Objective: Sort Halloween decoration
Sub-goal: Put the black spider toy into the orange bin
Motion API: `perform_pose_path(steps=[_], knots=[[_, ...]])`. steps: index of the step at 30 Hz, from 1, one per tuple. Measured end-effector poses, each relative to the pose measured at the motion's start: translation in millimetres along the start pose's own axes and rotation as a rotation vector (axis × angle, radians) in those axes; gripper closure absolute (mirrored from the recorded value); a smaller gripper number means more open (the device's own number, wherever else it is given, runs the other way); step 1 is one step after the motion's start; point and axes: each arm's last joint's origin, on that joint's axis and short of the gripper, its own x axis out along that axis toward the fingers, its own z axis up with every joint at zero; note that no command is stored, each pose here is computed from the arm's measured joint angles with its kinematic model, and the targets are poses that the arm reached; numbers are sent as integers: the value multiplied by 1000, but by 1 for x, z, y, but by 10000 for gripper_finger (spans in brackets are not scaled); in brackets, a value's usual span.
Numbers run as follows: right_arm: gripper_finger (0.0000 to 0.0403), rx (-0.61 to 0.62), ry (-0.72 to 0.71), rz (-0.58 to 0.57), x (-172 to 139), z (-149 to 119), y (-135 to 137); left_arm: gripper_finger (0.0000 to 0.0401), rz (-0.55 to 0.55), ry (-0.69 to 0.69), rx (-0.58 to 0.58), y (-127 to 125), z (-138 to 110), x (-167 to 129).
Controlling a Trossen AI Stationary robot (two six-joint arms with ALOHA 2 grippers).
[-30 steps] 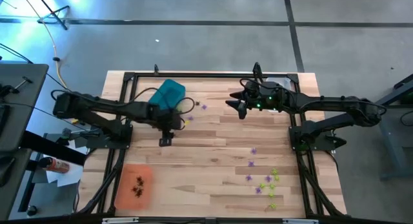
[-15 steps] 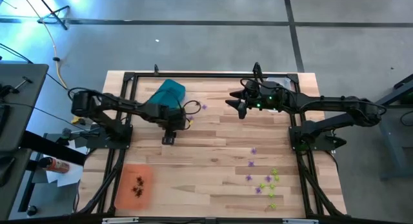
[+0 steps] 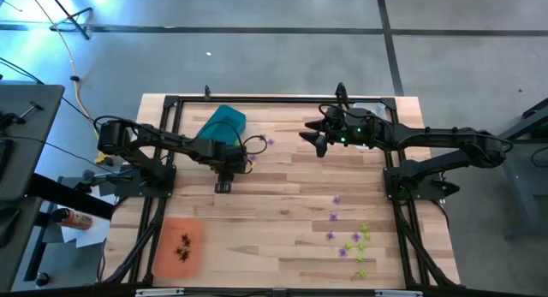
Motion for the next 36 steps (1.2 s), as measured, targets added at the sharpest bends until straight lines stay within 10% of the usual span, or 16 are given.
perform_pose_path(steps=[9, 16, 21, 29, 36], knots=[[167, -30, -5, -14, 0, 0, 0, 397, -108, -143, -117, -4, 1, -29], [167, -53, -25, 15, 0, 3, 1, 400, -314, -515, -207, -20, -9, -109], [167, -61, -43, 238, -1, 9, 11, 400, -469, -811, -297, -39, -22, -163], [167, -180, -266, 491, -11, 27, 34, 401, -214, -1308, -368, -37, -21, -210], [167, -241, -288, 491, -12, 27, 36, 401, -136, -1355, -325, -30, -18, -212]])
